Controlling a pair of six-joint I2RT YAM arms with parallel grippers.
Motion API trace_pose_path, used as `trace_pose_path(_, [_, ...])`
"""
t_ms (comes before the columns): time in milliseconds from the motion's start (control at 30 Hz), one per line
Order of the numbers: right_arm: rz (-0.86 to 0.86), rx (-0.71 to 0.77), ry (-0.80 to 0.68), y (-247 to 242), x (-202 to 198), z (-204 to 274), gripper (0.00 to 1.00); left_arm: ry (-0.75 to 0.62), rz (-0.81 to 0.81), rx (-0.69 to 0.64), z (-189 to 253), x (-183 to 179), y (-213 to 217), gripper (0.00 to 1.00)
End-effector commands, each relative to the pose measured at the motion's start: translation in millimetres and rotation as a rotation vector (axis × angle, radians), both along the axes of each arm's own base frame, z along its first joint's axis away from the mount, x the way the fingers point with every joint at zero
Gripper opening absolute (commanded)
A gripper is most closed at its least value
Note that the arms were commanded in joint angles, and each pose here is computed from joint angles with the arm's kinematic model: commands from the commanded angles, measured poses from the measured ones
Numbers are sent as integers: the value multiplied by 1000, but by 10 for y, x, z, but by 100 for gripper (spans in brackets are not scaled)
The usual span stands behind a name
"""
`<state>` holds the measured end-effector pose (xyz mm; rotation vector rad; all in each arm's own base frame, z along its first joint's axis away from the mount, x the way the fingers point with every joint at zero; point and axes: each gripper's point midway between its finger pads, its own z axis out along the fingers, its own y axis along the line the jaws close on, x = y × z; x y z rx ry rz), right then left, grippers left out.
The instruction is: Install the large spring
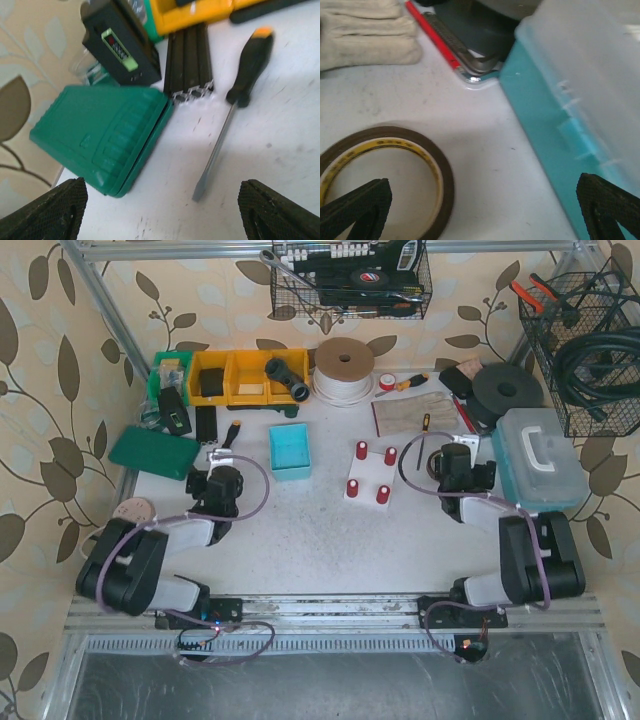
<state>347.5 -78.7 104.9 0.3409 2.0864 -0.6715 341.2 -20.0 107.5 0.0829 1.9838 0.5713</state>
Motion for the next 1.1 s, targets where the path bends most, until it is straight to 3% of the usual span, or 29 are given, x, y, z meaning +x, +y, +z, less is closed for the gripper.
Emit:
trace_pose_path(0, [144, 34, -111, 196, 381, 101, 99, -78, 57, 36, 136, 239, 117, 85])
trace_pose_path(67, [221, 96, -115, 256, 451, -9, 99, -61, 14, 26, 23, 308, 121, 85])
trace_pose_path(133, [264, 115, -107, 303, 470, -42, 98, -65, 76, -44, -72, 304, 338, 86])
trace_pose_path(300, [391, 117, -191, 477, 385, -52, 98, -90, 73, -187, -125, 270, 513, 86])
trace_pose_path(500, [375, 109, -215, 449, 362, -86, 100, -131, 29, -186, -218, 247, 471, 87])
trace_pose_path(567, [373, 110, -215, 442, 363, -87, 100, -67, 44, -205, -266, 288, 486, 87])
trace_pose_path(1067, [375, 109, -218, 448, 359, -78, 100, -64, 65, -244, -275, 303, 571, 87])
